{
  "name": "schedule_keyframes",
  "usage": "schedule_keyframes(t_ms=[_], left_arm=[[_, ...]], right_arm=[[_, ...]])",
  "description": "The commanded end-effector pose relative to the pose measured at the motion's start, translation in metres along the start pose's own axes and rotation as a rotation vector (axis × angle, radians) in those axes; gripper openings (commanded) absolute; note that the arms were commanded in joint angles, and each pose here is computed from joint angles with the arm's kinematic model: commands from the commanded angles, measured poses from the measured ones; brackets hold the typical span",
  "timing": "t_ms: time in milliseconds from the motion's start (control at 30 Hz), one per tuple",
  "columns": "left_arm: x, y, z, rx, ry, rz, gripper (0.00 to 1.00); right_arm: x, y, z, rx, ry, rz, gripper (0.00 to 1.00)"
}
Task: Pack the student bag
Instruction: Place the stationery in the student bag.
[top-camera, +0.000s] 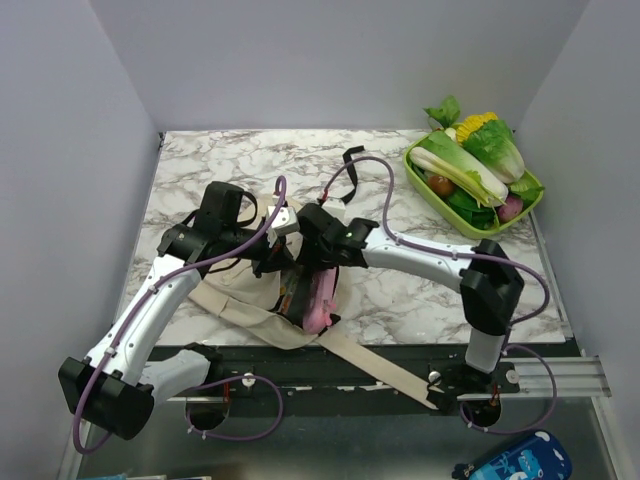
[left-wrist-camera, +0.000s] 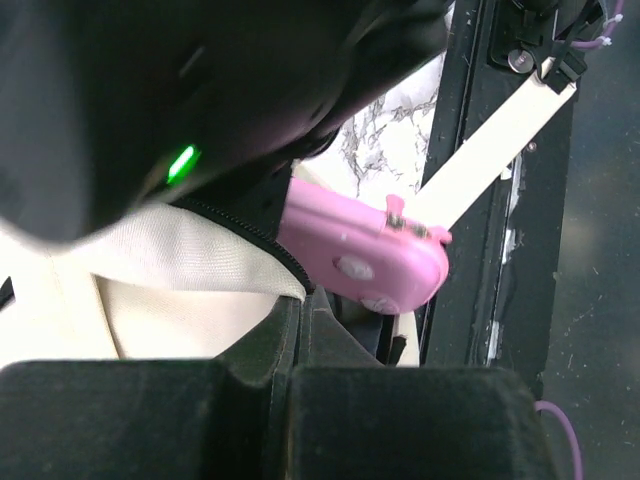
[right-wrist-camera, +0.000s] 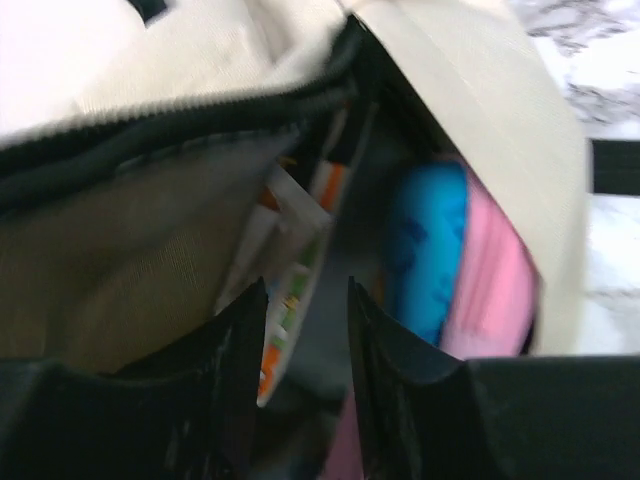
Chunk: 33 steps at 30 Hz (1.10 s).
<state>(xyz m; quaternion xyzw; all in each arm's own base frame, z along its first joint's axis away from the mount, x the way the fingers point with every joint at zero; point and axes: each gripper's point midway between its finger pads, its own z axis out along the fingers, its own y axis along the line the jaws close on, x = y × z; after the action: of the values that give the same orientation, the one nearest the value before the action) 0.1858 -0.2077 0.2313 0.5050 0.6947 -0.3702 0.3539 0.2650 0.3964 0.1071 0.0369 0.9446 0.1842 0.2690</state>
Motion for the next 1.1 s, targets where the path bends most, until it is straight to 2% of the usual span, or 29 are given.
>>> schedule_keyframes(t_ms=[0,133,300,467,500,567,700,800,900,1067], left_arm=[[-0.011,-0.007,0.001,0.036,-0.049,0.051,0.0],[-0.008,-0.007,0.002,0.041,-0.041,0.04,0.0],[-0.008,-0.007,0.002,0.041,-0.04,0.033,0.0],[-0.005,-0.009,-0.001,0.034,-0.027,0.043,0.0],[-0.005,-0.009,-0.001,0.034,-0.026,0.047,0.0],[-0.004,-0.011,-0.002,0.037,-0.027,0.05,0.0],[-0.006,-0.012,-0.002,0.043,-0.033,0.051,0.0],[-0.008,-0.013,-0.002,0.048,-0.04,0.046,0.0],[-0.012,-0.012,-0.002,0.047,-0.044,0.045,0.0],[-0.012,-0.012,-0.002,0.054,-0.042,0.038,0.0]], right_arm=[[-0.021,-0.018,-0.046,-0.041,-0.12,-0.081,0.48],[-0.027,-0.02,-0.061,-0.117,-0.153,-0.124,0.53],[-0.036,-0.024,-0.069,-0.15,-0.162,-0.155,0.54],[-0.044,-0.073,-0.087,0.007,-0.209,-0.159,0.5],[-0.042,-0.086,-0.088,0.046,-0.21,-0.159,0.48],[-0.028,-0.123,-0.087,0.164,-0.196,-0.15,0.35],[0.002,-0.163,-0.082,0.227,-0.145,-0.148,0.2],[0.032,-0.165,-0.069,0.154,-0.055,-0.145,0.13],[0.052,-0.136,-0.067,-0.038,0.007,-0.137,0.07],[0.062,-0.074,-0.092,-0.389,-0.002,-0.144,0.05]])
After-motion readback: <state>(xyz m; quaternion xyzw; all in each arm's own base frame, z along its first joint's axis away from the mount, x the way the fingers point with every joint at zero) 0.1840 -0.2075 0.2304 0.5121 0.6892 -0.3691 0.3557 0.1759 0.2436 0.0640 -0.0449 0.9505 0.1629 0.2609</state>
